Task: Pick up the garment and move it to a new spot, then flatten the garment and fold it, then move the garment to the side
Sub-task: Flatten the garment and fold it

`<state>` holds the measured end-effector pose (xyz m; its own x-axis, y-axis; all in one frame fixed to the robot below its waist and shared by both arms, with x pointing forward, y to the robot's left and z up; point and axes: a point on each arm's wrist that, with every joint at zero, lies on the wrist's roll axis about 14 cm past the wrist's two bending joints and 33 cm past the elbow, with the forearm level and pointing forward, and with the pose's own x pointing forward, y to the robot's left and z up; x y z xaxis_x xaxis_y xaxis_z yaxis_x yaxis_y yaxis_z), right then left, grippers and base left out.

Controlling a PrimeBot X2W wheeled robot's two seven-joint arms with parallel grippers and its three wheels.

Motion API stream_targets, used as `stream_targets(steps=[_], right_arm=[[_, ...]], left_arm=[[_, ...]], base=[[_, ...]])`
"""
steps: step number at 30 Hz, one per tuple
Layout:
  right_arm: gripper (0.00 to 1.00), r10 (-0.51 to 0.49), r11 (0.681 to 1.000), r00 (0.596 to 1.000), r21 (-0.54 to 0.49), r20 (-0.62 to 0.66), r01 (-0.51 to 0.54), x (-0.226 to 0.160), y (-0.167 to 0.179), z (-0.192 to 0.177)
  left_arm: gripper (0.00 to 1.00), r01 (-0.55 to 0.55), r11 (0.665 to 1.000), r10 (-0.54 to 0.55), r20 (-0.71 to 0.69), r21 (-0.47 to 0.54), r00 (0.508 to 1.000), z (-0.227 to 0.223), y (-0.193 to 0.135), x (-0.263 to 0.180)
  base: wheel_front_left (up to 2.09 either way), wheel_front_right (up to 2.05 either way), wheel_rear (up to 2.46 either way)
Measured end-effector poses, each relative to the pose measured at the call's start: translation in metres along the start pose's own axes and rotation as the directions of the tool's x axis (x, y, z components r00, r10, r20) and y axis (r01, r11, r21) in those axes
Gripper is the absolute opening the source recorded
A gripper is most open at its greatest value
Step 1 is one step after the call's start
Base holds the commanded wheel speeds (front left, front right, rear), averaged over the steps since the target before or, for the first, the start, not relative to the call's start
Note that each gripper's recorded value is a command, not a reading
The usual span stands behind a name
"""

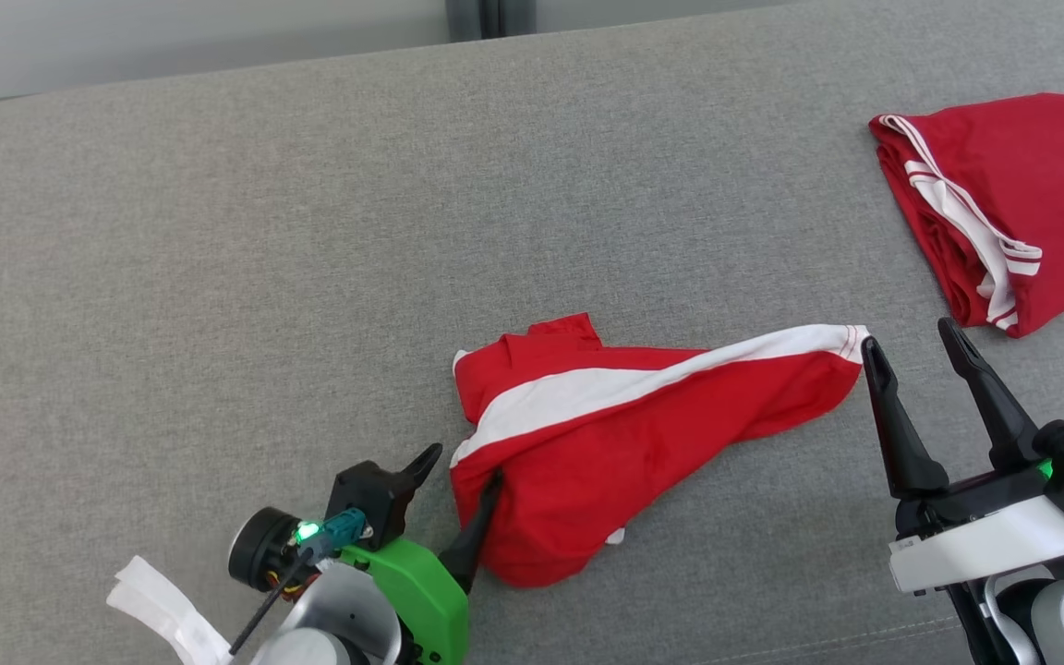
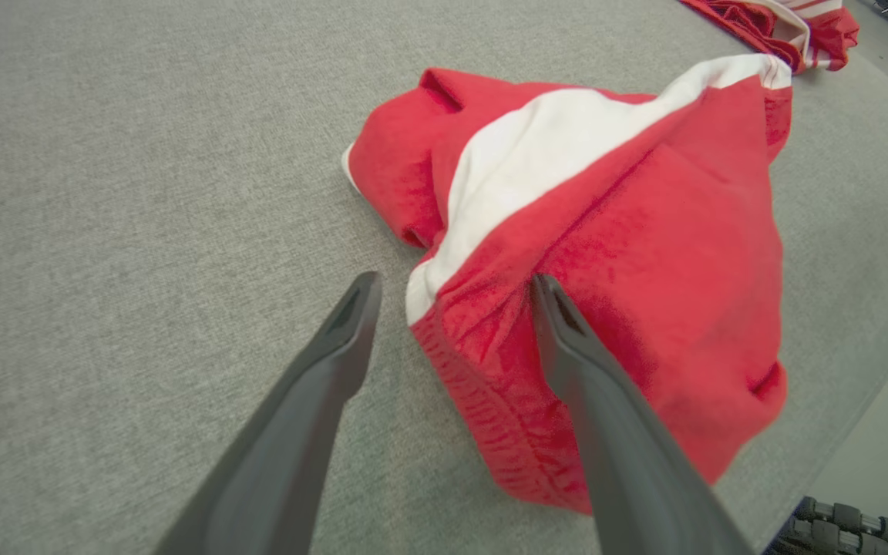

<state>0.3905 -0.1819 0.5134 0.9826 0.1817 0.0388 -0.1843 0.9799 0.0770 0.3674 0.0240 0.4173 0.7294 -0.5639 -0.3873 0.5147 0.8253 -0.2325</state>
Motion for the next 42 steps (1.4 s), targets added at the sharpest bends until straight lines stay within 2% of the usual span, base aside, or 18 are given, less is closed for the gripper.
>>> stream_targets(steps=[1, 6, 9, 13, 16, 20, 24, 29, 32, 38, 42], right_arm=[[1.0, -0.005, 1.0, 1.0, -0.001, 0.0, 0.005, -0.001, -0.002, -0.001], [1.0, -0.033, 0.999, 0.999, -0.003, -0.007, 0.033, -0.004, -0.01, -0.003], [1.0, -0.045, 0.999, 0.999, -0.003, -0.007, 0.045, -0.005, -0.013, -0.003], [1.0, -0.047, 0.999, 0.999, 0.003, -0.006, 0.047, -0.002, -0.013, -0.004], [1.0, -0.041, 0.999, 0.999, 0.009, -0.007, 0.041, -0.001, -0.011, -0.005], [1.0, -0.041, 0.999, 0.999, 0.014, -0.008, 0.041, 0.001, -0.011, -0.006], [1.0, -0.036, 0.999, 0.999, 0.021, -0.012, 0.037, 0.003, -0.009, -0.009], [1.0, -0.019, 1.0, 1.0, 0.024, -0.015, 0.02, 0.008, -0.004, -0.009], [1.0, -0.003, 1.0, 1.0, 0.025, -0.01, 0.003, 0.011, 0.001, -0.008], [1.0, 0.024, 0.999, 1.0, 0.022, 0.005, -0.024, 0.015, 0.009, -0.001], [1.0, 0.035, 0.999, 0.999, 0.021, 0.016, -0.035, 0.014, 0.013, 0.004]], left_arm=[[0.0, 0.004, 1.0, -0.004, -0.008, 0.004, 1.0, -0.001, 0.001, 0.002], [0.0, 0.006, 1.0, -0.007, 0.039, 0.028, 0.999, 0.013, 0.011, 0.011], [0.0, -0.044, 0.996, 0.035, 0.119, 0.082, 0.992, 0.034, 0.025, 0.015], [0.0, -0.136, 0.974, 0.079, 0.294, 0.181, 0.953, 0.085, 0.043, 0.016], [0.0, -0.195, 0.952, 0.105, 0.346, 0.238, 0.933, 0.099, 0.05, 0.014], [0.0, -0.239, 0.925, 0.142, 0.312, 0.297, 0.939, 0.08, 0.056, 0.01], [0.0, -0.191, 0.937, 0.143, 0.18, 0.291, 0.973, 0.025, 0.043, 0.001], [0.0, -0.161, 0.955, 0.138, 0.107, 0.248, 0.985, -0.006, 0.027, -0.007], [0.0, -0.155, 0.959, 0.134, 0.101, 0.237, 0.986, -0.012, 0.021, -0.01], [0.0, -0.226, 0.949, 0.184, 0.196, 0.218, 0.963, 0.009, 0.031, -0.019], [0.0, -0.222, 0.951, 0.177, 0.211, 0.214, 0.961, 0.014, 0.028, -0.024]], base=[[0.0, 0.0, 0.0], [0.0, 0.0, 0.0], [0.0, 0.0, 0.0], [0.0, 0.0, 0.0], [0.0, 0.0, 0.0], [0.0, 0.0, 0.0], [0.0, 0.0, 0.0], [0.0, 0.0, 0.0], [0.0, 0.0, 0.0], [0.0, 0.0, 0.0], [0.0, 0.0, 0.0]])
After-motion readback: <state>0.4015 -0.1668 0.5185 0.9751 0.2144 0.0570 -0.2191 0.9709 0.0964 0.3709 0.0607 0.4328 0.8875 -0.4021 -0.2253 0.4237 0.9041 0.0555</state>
